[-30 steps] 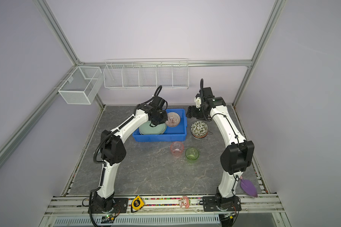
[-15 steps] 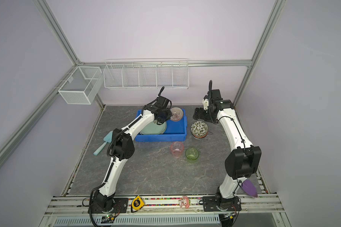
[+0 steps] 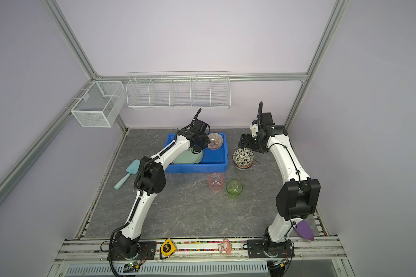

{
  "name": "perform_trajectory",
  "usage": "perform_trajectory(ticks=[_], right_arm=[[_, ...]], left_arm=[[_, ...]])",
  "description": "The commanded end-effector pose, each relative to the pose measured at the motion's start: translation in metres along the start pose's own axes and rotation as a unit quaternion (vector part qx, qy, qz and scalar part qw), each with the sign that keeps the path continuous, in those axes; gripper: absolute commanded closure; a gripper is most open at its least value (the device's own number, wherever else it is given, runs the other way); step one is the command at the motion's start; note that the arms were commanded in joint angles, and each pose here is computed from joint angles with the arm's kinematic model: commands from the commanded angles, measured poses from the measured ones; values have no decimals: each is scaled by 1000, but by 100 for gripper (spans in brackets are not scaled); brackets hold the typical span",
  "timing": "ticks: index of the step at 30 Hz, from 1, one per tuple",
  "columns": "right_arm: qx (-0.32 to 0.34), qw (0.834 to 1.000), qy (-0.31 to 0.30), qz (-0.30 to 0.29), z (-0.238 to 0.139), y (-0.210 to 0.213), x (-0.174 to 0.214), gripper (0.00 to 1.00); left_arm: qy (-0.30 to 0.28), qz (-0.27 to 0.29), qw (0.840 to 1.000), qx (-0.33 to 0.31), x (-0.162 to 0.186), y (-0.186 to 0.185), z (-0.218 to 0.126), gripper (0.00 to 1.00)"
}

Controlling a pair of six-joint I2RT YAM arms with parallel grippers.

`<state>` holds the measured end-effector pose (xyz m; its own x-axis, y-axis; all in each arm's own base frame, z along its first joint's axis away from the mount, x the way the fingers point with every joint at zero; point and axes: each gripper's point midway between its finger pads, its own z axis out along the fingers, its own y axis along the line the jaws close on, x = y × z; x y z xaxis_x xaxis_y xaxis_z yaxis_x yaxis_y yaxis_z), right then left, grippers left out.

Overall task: Place the mixed dishes into the plastic bin
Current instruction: 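Open the right gripper off the striped bowl while the left gripper lowers it, then set the striped bowl in the bin, open left gripper while right moves to floral bowls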

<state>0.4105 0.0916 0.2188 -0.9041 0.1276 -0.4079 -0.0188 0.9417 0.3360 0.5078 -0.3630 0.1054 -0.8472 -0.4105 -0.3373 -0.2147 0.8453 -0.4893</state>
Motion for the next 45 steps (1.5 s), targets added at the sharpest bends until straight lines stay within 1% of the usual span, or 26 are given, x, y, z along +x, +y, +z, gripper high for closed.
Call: perform_trajectory(ticks=[1, 15, 16, 17, 23, 26, 34, 36, 38, 40, 43, 45], right_arm=[[-15, 1000, -7, 1, -7, 3, 1, 12], [-20, 1000, 6, 2, 0, -2, 5, 11], [-21, 1000, 7, 2, 1, -1, 6, 11], [-25, 1000, -6, -1, 1, 0, -1, 11], [-28, 1000, 1, 0, 6, 0, 1, 11], [-28, 1000, 2, 1, 7, -1, 1, 11], [-25, 1000, 3, 0, 6, -2, 2, 11], [-20, 1000, 5, 0, 6, -4, 3, 11], [-14, 1000, 5, -1, 5, -6, 3, 11], [-8, 1000, 2, -3, 4, -8, 2, 10], [4, 1000, 15, -1, 4, -12, 8, 10], [10, 1000, 16, -2, 2, -14, 10, 10]], left_arm=[[-24, -14, 1000, 14, -12, -10, 0, 100], [-20, -11, 1000, 0, -8, -2, 9, 100], [-19, -10, 1000, 0, -8, -1, 10, 100], [-18, -10, 1000, 0, -7, -1, 10, 100], [-12, -6, 1000, 7, -5, -4, 13, 100], [-9, -6, 1000, 9, -4, -3, 16, 94], [-7, -2, 1000, 25, -4, -10, 15, 87], [-6, -2, 1000, 26, -3, -11, 15, 82], [-6, -1, 1000, 26, -4, -11, 14, 78], [-5, 0, 1000, 29, -4, -12, 12, 71], [-7, 3, 999, 37, -5, -16, 7, 57], [-11, 12, 999, 44, -7, -21, 3, 45]])
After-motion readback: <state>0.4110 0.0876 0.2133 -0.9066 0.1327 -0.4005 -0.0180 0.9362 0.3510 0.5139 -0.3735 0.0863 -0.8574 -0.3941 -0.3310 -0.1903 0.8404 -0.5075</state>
